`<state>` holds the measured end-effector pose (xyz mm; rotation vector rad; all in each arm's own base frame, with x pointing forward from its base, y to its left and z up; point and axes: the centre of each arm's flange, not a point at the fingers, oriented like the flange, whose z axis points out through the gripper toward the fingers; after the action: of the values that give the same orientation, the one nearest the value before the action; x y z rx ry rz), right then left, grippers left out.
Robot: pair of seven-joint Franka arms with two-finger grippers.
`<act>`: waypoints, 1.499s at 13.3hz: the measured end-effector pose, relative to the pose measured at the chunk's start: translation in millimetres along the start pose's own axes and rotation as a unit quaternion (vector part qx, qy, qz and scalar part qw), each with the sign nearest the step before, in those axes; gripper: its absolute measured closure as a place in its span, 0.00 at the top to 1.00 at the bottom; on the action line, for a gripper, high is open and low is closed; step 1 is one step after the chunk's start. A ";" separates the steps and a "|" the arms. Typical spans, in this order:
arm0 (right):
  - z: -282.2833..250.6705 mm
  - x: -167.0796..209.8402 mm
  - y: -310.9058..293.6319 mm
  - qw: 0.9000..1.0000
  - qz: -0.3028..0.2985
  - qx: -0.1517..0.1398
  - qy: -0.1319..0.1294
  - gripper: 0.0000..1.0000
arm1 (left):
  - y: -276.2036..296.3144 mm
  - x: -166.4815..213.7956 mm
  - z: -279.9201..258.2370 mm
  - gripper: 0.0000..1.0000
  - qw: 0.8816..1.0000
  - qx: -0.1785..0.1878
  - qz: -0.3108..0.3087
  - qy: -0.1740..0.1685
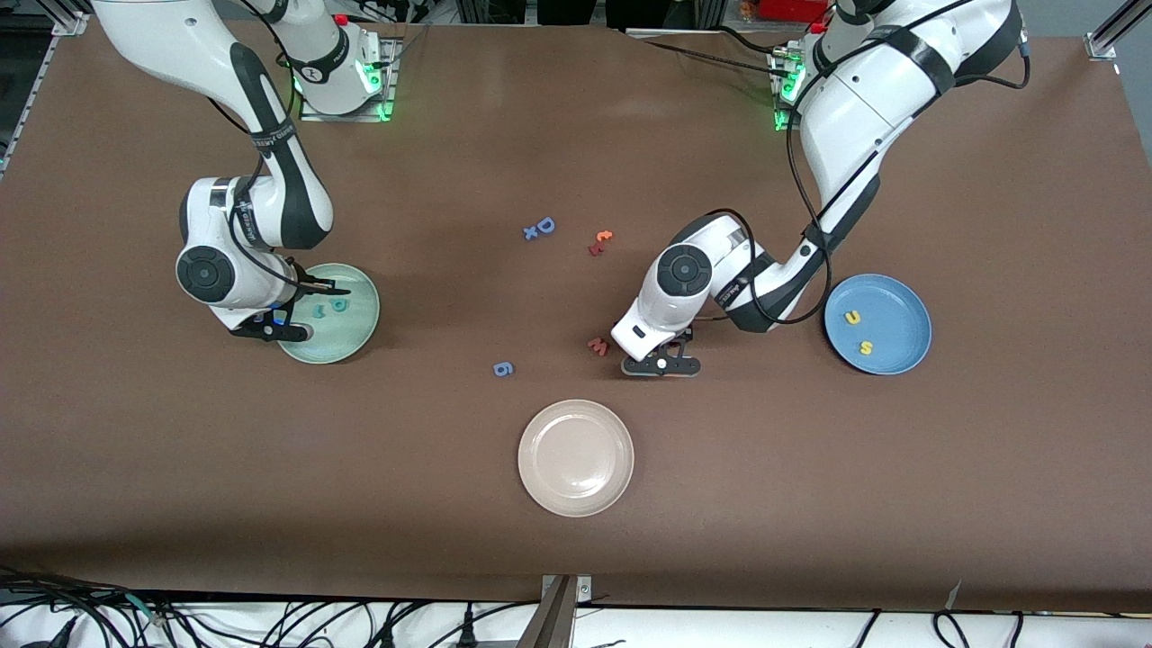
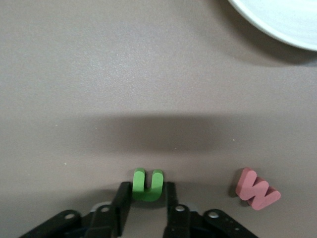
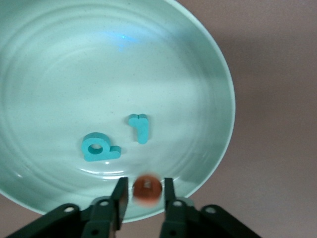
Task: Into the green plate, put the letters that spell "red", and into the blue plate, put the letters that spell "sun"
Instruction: 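Drop the orange e on the green plate while the left gripper grasps green u, then carry the green u to the blue plate and open the left gripper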
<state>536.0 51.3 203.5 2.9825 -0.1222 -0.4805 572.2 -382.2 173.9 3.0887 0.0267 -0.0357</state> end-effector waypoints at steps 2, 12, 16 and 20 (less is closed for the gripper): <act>-1.9 0.8 -0.2 1.000 0.000 0.001 0.003 0.59 | 0.1 -0.1 0.0 0.30 1.000 0.000 -0.002 0.000; -221.6 -4.5 17.7 1.000 0.007 0.014 -0.021 1.00 | -11.6 14.2 -7.7 0.27 1.000 0.004 -0.018 0.006; -301.1 -26.9 28.9 1.000 0.010 0.015 -0.022 1.00 | -69.3 43.2 -33.9 0.27 0.998 0.046 0.011 -0.037; -335.5 -33.7 37.7 1.000 0.013 0.018 0.004 1.00 | -160.0 57.0 -61.8 0.27 0.983 0.083 0.092 -0.134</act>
<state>608.3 52.0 535.0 3.0137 -0.1693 -0.4694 627.7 -218.2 225.8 3.2045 -0.2849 -0.4662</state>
